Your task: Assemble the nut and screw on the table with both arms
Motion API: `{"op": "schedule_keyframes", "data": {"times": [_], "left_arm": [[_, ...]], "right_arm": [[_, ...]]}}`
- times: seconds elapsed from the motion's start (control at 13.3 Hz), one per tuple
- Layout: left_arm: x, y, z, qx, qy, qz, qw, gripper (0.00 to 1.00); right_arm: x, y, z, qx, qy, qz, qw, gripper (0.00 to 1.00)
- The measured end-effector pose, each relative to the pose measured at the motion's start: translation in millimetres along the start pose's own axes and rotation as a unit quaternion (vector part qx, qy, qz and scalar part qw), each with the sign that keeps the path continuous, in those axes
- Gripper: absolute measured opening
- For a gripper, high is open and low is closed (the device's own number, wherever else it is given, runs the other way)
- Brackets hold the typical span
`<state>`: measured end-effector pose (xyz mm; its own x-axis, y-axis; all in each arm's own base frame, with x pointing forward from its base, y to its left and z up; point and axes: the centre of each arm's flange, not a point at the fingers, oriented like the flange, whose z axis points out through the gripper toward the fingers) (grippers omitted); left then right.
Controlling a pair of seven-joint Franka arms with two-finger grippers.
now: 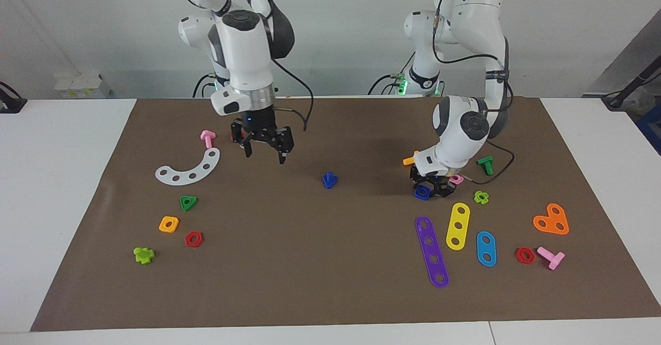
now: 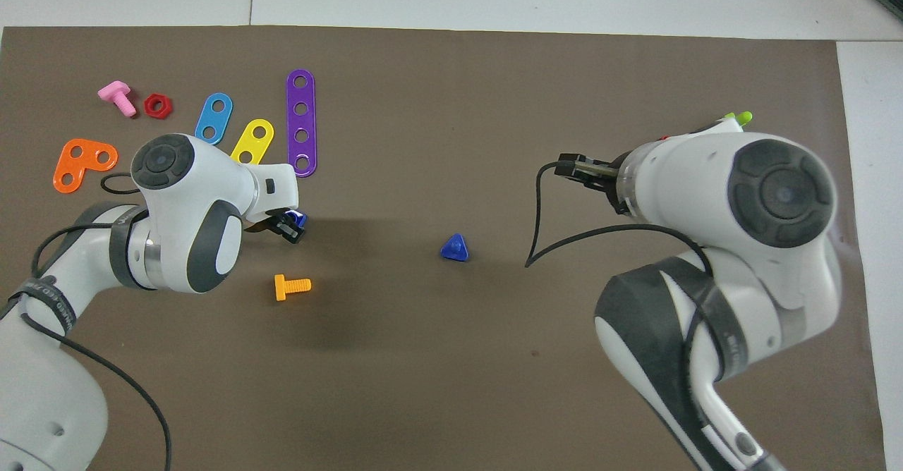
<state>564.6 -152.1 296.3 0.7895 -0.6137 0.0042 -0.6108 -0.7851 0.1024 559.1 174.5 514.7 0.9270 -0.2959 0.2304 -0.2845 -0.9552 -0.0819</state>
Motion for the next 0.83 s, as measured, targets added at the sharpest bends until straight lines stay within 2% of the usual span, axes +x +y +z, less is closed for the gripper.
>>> {"op": "schedule_keyframes", "data": {"times": [0.3, 0.45, 0.68, 0.83], "left_arm": [[0.0, 1.7, 1.0, -0.001, 0.001, -0.019, 1.000, 0.48], [8.0, 4.0, -6.5, 0.000, 0.012, -0.097, 0.995, 0.48], [48.6, 59.3, -27.9, -0.002, 0.038, -0.240, 0.970, 0.48], [70.7, 116.9, -32.7, -0.008, 0.042, -0.293, 0.955, 0.48]], "right_arm": [[32.8, 58.1, -37.9, -0.017, -0.014, -0.056, 0.998, 1.00], [42.4, 71.4, -57.5, -0.023, -0.021, -0.082, 0.996, 1.00], [52.0, 80.6, -87.0, -0.025, -0.024, -0.113, 0.993, 1.00], [57.2, 89.0, -103.0, -0.028, -0.027, -0.126, 0.991, 1.00]]}}
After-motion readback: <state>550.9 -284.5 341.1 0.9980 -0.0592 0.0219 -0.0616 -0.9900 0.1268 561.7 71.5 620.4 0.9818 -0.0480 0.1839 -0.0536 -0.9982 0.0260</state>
